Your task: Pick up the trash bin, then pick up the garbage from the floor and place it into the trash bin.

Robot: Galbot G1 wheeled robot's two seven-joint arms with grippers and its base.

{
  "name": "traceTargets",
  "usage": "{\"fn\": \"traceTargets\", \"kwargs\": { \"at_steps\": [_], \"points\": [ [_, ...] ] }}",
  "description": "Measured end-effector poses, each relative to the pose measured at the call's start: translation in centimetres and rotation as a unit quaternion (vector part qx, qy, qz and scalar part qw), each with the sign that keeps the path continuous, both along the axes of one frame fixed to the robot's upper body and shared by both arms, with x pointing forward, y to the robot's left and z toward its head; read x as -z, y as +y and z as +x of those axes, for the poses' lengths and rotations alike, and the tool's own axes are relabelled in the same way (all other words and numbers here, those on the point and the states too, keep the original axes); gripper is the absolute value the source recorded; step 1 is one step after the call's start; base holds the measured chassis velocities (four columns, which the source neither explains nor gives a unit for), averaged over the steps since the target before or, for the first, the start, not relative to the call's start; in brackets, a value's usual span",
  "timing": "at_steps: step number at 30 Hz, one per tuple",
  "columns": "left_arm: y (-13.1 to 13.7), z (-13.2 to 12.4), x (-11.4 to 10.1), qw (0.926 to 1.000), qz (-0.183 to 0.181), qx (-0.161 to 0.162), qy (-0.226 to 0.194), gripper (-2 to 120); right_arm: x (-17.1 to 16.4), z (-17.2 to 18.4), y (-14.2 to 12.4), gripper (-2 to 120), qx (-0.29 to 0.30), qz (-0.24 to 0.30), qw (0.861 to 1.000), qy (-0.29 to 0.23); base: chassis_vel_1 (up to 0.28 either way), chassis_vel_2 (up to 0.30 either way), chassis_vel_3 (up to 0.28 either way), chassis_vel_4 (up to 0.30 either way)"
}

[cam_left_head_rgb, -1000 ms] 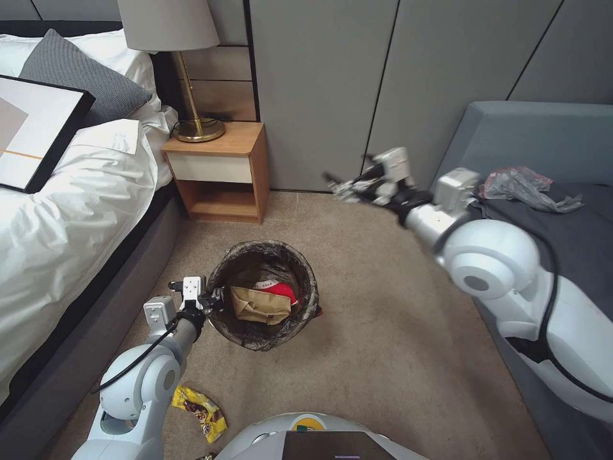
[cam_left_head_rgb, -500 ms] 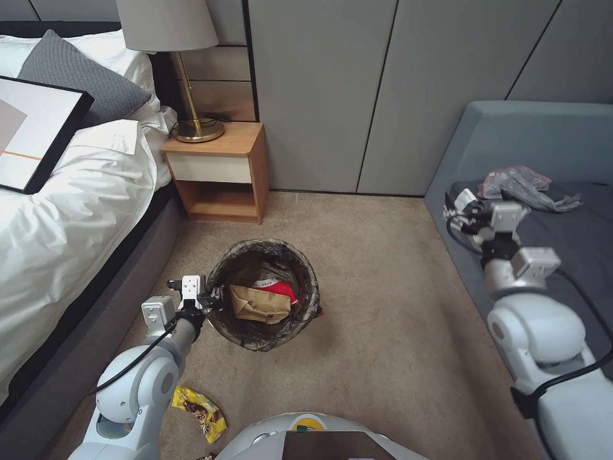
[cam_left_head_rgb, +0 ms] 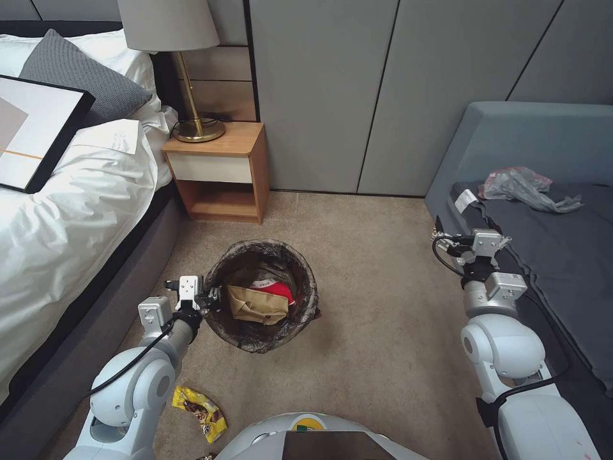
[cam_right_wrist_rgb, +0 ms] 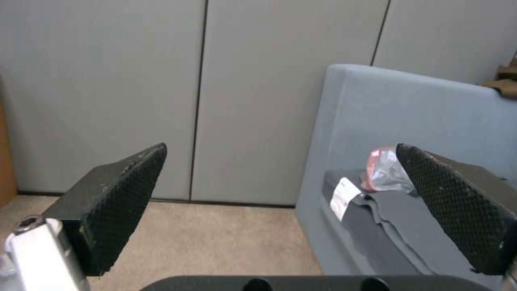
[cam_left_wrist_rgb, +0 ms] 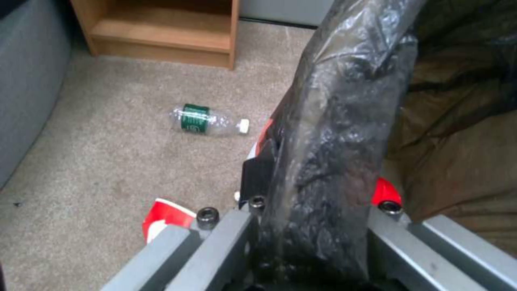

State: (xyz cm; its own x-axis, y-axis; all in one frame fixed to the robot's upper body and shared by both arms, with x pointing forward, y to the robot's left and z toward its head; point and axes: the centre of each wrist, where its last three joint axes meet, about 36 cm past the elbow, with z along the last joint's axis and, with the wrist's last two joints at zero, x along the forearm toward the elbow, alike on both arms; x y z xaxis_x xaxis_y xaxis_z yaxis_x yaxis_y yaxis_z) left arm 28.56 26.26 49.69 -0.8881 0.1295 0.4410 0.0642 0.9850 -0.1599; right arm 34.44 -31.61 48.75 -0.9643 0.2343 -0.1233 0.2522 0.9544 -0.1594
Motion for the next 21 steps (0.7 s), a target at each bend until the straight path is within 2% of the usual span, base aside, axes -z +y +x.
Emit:
{"fn": "traceTargets", "kwargs": {
  "at_steps": [5,10,21],
  "points": [
    [0.0,0.0,0.0,1.0,0.003,-0.001,0.0,0,0.3,0.0,0.4,100,0.005,0.005,1.0,0.0,0.0,0.0,0.0,0.0],
    [0.1,-0.1,-0.1,1.0,0.007,-0.002,-0.001,0,1.4,-0.1,0.7,100,-0.006,0.03,0.999,-0.035,0.0,0.0,0.0,0.0],
    [0.1,-0.2,-0.2,1.0,0.008,-0.002,-0.001,0,3.0,-0.3,0.1,100,-0.01,0.024,0.999,-0.035,0.0,0.0,0.0,0.0]
  ]
}}
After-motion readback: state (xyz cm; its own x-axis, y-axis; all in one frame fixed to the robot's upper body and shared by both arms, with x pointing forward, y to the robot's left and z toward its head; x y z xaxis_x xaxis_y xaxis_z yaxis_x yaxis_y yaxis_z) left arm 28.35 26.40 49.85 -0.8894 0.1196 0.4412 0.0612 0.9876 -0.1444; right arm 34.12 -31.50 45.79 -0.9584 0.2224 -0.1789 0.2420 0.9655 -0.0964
